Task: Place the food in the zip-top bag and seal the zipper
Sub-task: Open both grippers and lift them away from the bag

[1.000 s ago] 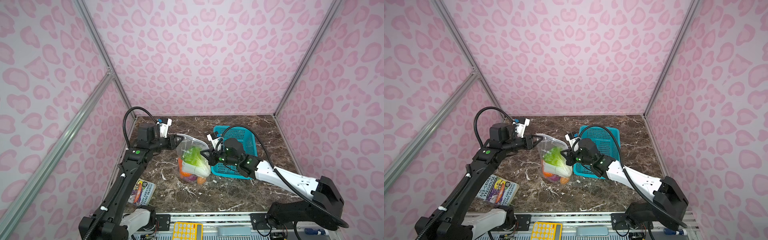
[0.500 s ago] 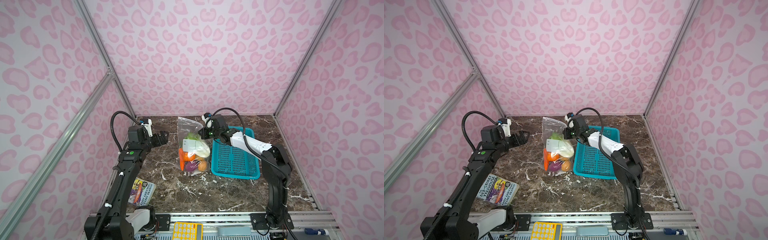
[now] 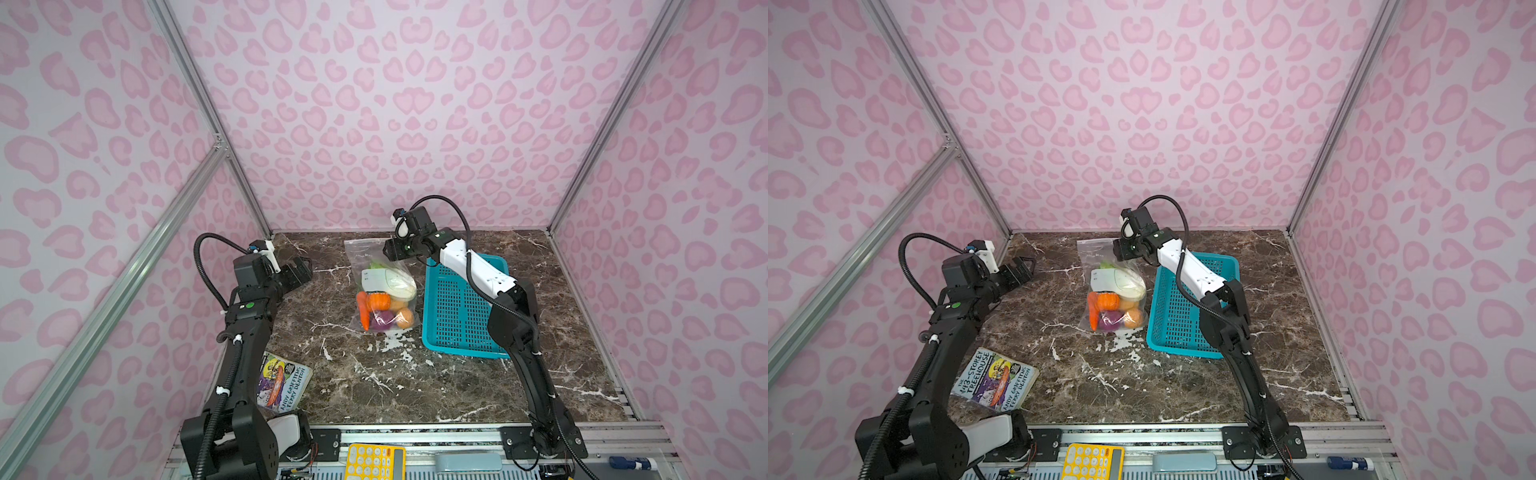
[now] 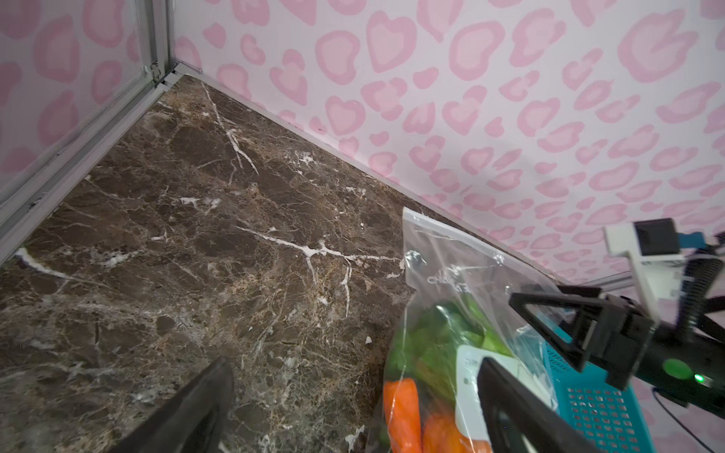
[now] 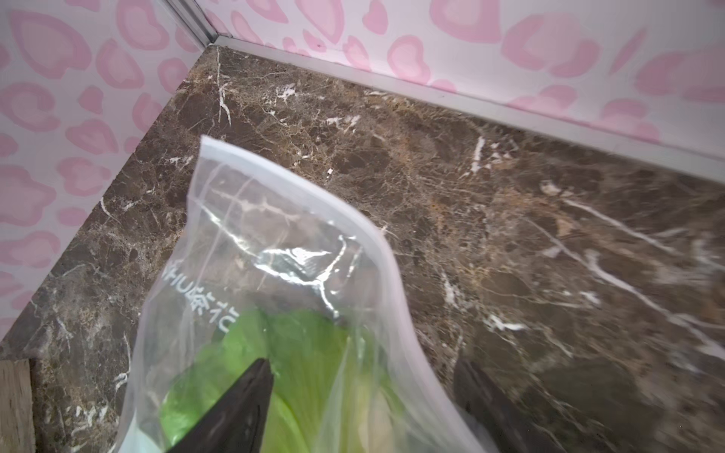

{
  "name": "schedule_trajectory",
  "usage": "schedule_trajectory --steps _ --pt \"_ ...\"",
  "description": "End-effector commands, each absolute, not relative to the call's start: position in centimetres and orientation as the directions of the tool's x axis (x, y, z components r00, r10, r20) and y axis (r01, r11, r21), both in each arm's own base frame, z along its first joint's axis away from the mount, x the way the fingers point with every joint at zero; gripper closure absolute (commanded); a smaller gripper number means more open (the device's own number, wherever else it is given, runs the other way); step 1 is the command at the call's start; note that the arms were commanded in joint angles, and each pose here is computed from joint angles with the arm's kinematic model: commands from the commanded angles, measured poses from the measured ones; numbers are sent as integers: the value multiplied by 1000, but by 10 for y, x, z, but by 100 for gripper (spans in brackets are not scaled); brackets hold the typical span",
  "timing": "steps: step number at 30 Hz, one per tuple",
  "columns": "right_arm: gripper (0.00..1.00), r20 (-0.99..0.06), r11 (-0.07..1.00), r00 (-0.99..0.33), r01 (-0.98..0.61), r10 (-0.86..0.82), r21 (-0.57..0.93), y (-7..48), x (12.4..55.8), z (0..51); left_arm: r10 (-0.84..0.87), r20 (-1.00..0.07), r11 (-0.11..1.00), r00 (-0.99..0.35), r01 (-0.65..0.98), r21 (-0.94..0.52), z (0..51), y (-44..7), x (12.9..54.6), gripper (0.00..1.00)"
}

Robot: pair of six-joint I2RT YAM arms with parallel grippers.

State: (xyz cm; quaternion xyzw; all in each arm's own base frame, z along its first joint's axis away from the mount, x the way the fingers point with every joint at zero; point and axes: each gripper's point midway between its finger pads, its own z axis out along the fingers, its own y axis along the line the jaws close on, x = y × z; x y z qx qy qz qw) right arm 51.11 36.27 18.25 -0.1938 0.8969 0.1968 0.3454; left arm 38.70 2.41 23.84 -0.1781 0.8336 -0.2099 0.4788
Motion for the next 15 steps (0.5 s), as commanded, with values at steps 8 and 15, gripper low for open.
schedule_trajectory --steps 8,15 --pt "2 -736 932 -598 -342 -317 -122 249 459 231 -500 -751 837 -432 -21 -546 255 22 390 2" --pt "1 -774 964 -575 -178 -266 -199 149 413 229 -500 -753 847 -428 -61 -528 247 29 390 2"
